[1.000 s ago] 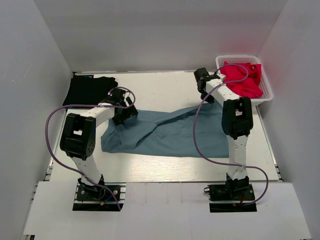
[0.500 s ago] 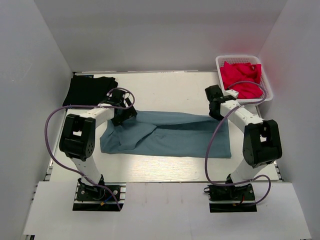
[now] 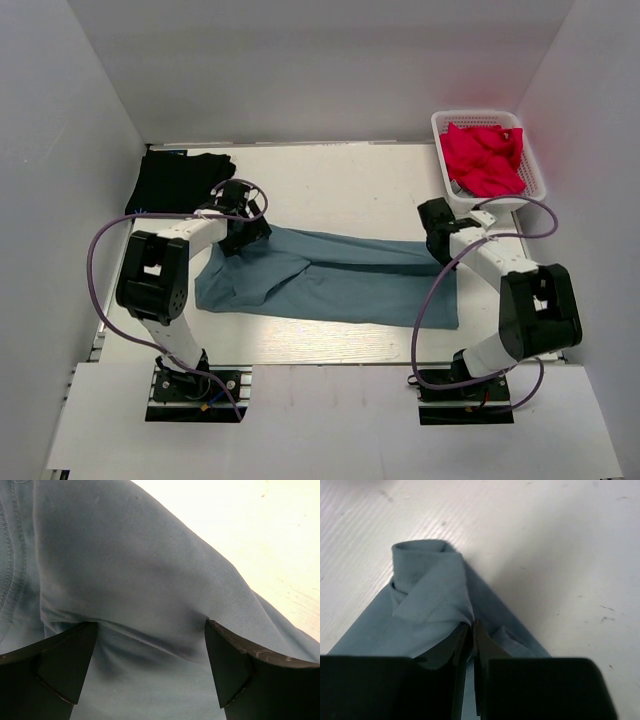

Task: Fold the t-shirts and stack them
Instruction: Fold the other side of the tshirt into a rectangle

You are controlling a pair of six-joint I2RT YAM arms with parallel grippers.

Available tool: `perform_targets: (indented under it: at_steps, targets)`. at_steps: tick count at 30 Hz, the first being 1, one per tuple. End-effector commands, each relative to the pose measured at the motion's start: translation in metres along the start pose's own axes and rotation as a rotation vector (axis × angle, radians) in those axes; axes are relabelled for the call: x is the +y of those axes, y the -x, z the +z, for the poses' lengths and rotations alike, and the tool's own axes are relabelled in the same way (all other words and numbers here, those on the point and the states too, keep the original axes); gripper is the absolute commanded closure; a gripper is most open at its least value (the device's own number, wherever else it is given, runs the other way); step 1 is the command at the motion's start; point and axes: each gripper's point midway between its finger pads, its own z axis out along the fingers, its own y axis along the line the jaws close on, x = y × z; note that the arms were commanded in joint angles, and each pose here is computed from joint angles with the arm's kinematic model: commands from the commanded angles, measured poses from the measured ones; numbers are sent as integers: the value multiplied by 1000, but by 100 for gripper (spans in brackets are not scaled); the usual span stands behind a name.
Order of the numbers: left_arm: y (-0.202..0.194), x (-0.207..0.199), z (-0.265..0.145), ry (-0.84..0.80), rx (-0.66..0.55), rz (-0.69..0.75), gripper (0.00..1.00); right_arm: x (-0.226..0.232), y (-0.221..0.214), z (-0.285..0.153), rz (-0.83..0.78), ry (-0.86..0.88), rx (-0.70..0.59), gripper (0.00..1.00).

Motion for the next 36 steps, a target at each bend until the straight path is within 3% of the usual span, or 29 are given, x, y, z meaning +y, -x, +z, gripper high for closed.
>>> perform_targets:
  at_steps: [1,2,4,7,10,15,17,19,22,24,28,36]
  targets:
    - [-40,65,2,222,119,23,0,-45,15,1,85,-145,-103,84]
    - [-40,65,2,222,119,23,0,-49,10,1,80,-153,-92,79]
    - [-40,65,2,222,119,23,0,-60,2,0,94,-162,-75,78]
    - [-39,69,1,231,125,16,0,-73,-16,0,83,-149,-28,100]
    - [-38,68,0,225,118,14,0,-73,-24,-2,103,-77,-13,100]
    - [-37,65,-3,212,117,12,0,-28,-7,-20,67,216,-40,75]
    - [-37,65,-3,212,117,12,0,-7,-2,-32,-5,339,-35,75]
    - [-36,62,-2,199,116,9,0,21,11,-44,-23,470,-73,64]
    - [-36,62,-2,199,116,9,0,44,15,-51,-129,570,-87,56]
    - [-34,58,-2,186,115,7,0,50,20,-47,-163,556,-91,50]
    - [-36,60,0,193,123,8,0,55,25,-27,-206,456,-75,48]
    - [-37,67,2,234,126,16,0,47,-4,17,-273,290,30,62]
